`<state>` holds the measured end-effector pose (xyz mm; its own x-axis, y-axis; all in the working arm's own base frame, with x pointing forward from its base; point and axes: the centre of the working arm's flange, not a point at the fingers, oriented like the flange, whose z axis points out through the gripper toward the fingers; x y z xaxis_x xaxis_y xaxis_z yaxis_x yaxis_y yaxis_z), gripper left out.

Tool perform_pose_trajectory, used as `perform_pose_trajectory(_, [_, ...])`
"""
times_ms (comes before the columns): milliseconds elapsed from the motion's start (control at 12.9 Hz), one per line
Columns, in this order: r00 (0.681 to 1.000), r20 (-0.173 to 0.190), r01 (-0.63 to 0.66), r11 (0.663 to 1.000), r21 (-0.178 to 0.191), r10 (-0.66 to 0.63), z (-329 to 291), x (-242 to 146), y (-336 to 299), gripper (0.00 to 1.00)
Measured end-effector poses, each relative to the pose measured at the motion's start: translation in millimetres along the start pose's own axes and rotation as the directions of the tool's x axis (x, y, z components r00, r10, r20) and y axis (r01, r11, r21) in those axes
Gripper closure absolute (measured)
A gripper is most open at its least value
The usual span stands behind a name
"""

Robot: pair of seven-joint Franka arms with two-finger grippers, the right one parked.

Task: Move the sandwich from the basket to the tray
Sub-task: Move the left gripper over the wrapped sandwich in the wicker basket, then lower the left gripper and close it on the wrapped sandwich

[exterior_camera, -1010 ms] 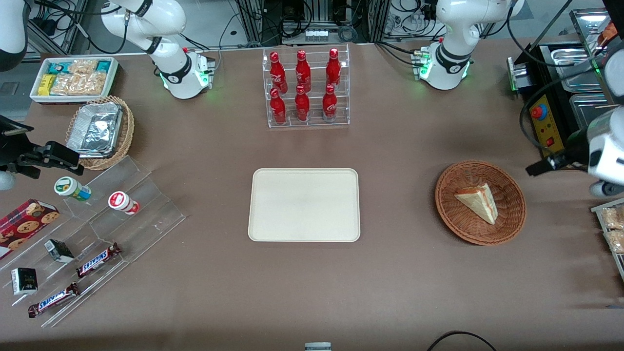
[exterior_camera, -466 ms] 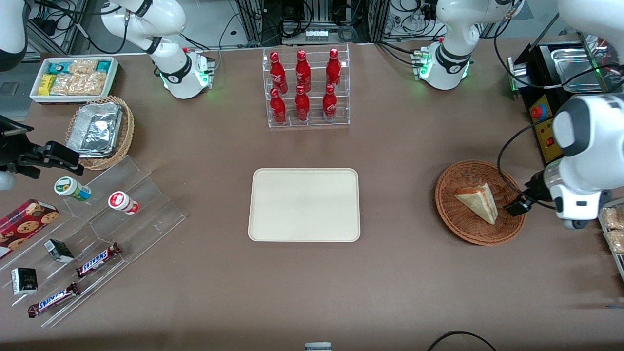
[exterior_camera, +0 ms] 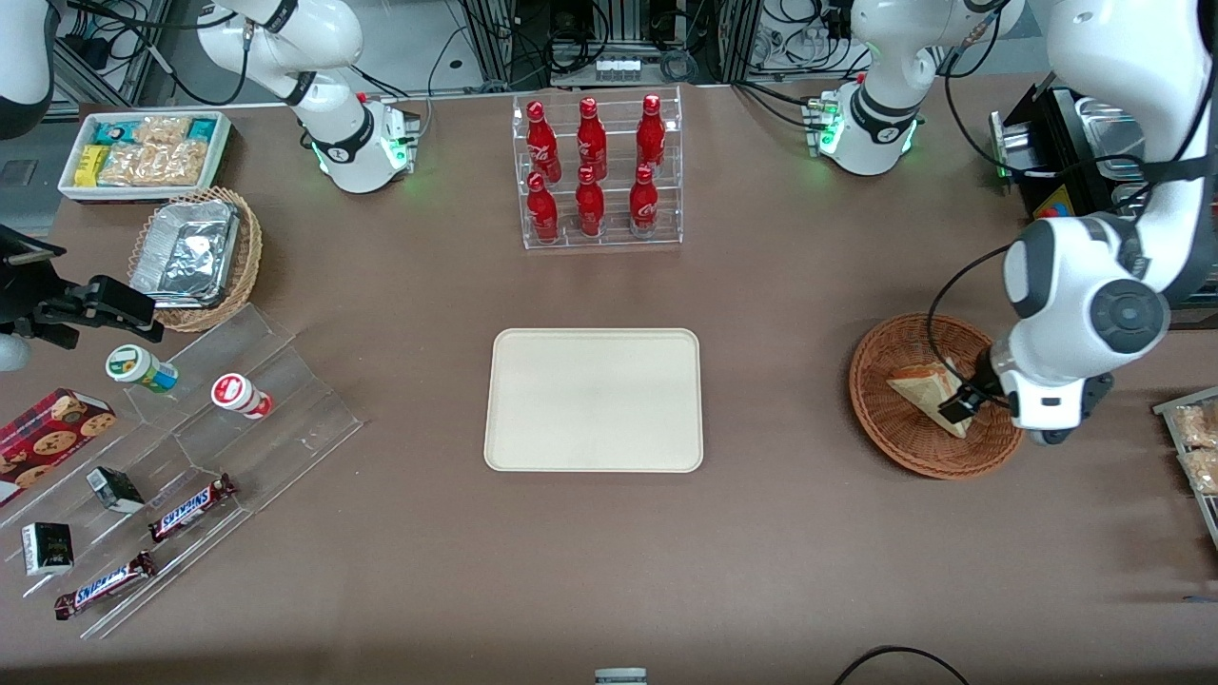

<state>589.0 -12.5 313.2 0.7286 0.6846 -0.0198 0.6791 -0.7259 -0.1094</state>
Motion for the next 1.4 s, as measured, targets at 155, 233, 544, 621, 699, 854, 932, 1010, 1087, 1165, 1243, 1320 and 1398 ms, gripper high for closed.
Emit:
perform_pose_trajectory(155, [1.0, -0.004, 0.003, 1.0, -0.007, -0.003, 17.4, -5.3, -4.0, 0.0])
perform_pose_trajectory(233, [1.0, -0.002, 0.006, 1.0, -0.006, -0.006, 24.5, -6.7, -7.8, 0.0])
perform_pose_trajectory(544, [1.0, -0.001, 0.012, 1.0, -0.01, -0.012, 40.8, -10.8, -16.1, 0.0])
perform_pose_trajectory(621, [1.0, -0.006, 0.012, 1.0, -0.017, -0.012, 45.3, -12.6, -17.4, 0.0])
perform_pose_trajectory(699, [1.0, -0.009, 0.012, 1.0, -0.021, -0.013, 49.8, -14.6, -18.8, 0.0])
perform_pose_trajectory(854, [1.0, -0.008, 0.02, 1.0, -0.022, -0.02, 55.7, -16.0, -22.7, 0.08])
perform_pose_trajectory(932, [1.0, -0.006, 0.023, 1.0, -0.021, -0.023, 57.0, -15.4, -24.5, 0.08])
perform_pose_trajectory(1010, [1.0, -0.005, 0.025, 0.999, -0.02, -0.025, 57.5, -14.7, -25.7, 0.16])
perform_pose_trajectory(1087, [1.0, -0.005, 0.026, 0.999, -0.02, -0.026, 57.5, -14.6, -25.9, 0.29])
perform_pose_trajectory(1165, [1.0, -0.005, 0.027, 0.999, -0.02, -0.027, 57.6, -14.6, -25.9, 0.41])
perform_pose_trajectory(1243, [1.0, -0.005, 0.031, 0.999, -0.021, -0.031, 57.2, -14.5, -25.9, 0.54])
perform_pose_trajectory(1320, [0.999, -0.006, 0.039, 0.999, -0.022, -0.039, 56.4, -14.5, -25.9, 0.64])
perform_pose_trajectory(1398, [0.999, -0.007, 0.049, 0.999, -0.023, -0.05, 55.4, -14.3, -25.9, 0.73])
